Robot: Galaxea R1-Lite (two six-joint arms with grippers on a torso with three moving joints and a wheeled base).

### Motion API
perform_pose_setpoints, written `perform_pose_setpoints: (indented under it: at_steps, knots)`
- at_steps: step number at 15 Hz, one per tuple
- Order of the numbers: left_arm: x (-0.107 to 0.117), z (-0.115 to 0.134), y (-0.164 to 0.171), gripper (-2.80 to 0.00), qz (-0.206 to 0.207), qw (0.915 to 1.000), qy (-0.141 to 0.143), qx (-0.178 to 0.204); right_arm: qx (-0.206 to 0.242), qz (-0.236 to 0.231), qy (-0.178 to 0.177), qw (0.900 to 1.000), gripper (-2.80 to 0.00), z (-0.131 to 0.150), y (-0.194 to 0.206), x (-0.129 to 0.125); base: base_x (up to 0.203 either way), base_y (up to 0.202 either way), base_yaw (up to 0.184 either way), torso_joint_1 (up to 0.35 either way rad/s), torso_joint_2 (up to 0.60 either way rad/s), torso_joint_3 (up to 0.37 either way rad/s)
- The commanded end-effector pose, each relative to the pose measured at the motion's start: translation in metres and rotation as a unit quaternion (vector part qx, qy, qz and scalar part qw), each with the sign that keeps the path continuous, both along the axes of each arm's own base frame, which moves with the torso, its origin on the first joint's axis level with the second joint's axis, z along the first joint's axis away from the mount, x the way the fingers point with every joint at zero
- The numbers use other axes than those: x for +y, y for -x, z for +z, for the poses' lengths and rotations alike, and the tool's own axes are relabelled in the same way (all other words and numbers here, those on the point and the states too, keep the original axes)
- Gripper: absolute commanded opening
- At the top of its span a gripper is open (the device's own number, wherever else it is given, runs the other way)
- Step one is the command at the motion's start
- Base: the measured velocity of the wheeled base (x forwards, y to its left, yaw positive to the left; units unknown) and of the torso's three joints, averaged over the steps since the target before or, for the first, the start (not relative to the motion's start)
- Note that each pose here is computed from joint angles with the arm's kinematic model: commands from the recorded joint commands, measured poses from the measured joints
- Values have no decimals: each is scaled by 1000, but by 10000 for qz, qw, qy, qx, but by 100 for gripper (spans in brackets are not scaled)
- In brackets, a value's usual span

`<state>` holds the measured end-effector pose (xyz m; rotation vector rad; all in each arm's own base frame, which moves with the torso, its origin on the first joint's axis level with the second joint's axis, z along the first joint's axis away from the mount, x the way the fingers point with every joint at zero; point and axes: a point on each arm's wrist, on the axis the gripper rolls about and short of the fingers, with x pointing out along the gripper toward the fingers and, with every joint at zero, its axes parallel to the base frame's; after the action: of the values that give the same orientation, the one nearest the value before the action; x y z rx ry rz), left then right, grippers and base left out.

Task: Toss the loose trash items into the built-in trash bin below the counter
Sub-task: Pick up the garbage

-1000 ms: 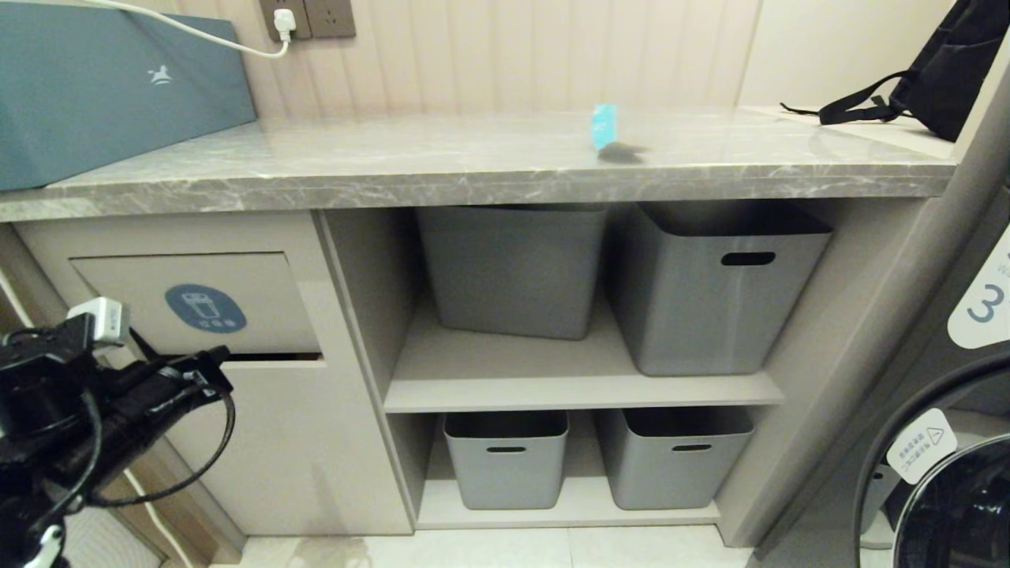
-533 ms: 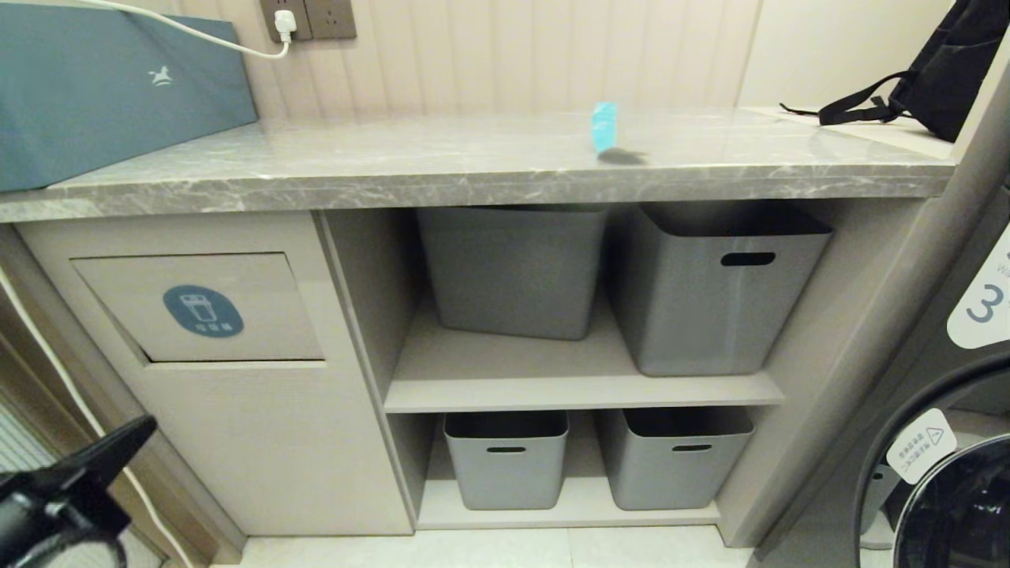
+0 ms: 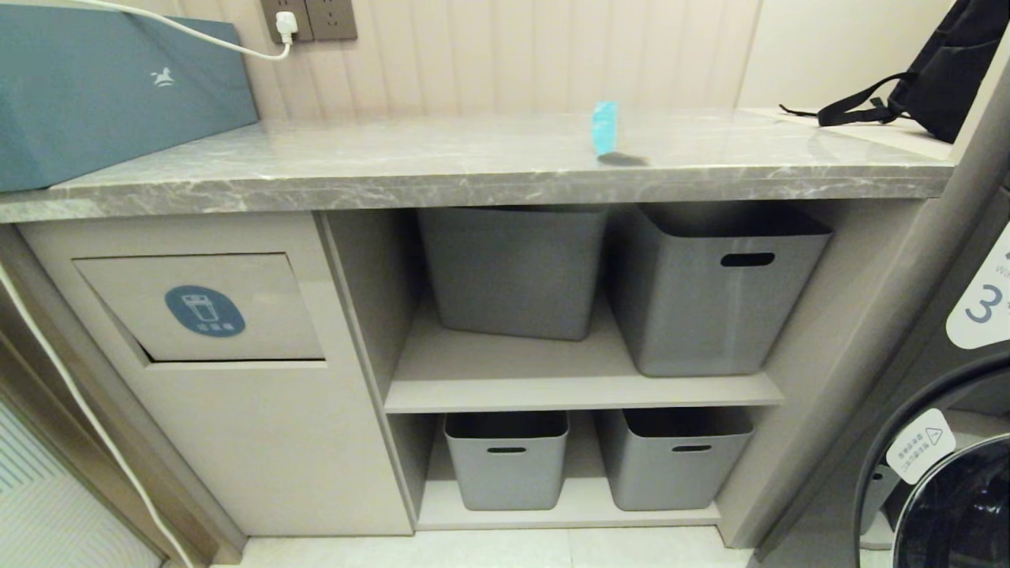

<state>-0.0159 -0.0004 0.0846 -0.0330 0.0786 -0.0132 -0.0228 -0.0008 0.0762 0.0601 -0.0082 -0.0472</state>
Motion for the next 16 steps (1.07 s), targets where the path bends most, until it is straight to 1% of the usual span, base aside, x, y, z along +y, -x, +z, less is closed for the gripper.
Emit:
perform_pose_setpoints:
  at_steps: [1,2,12,16]
  knots:
    - [0,-8,7,-280,69,9990,-86,-422,11,-1,1,10000,-280,0,0,0,0,0,0,0,0,0]
    - [0,-9,7,-280,65,9990,-201,-397,11,-1,1,10000,-280,0,0,0,0,0,0,0,0,0]
    - [0,-9,7,-280,72,9990,-181,-393,11,0,-7,10000,-280,0,0,0,0,0,0,2,-7,-2]
    - [0,-9,7,-280,65,9990,-188,-393,11,0,-7,10000,-280,0,0,0,0,0,0,69,-254,-247]
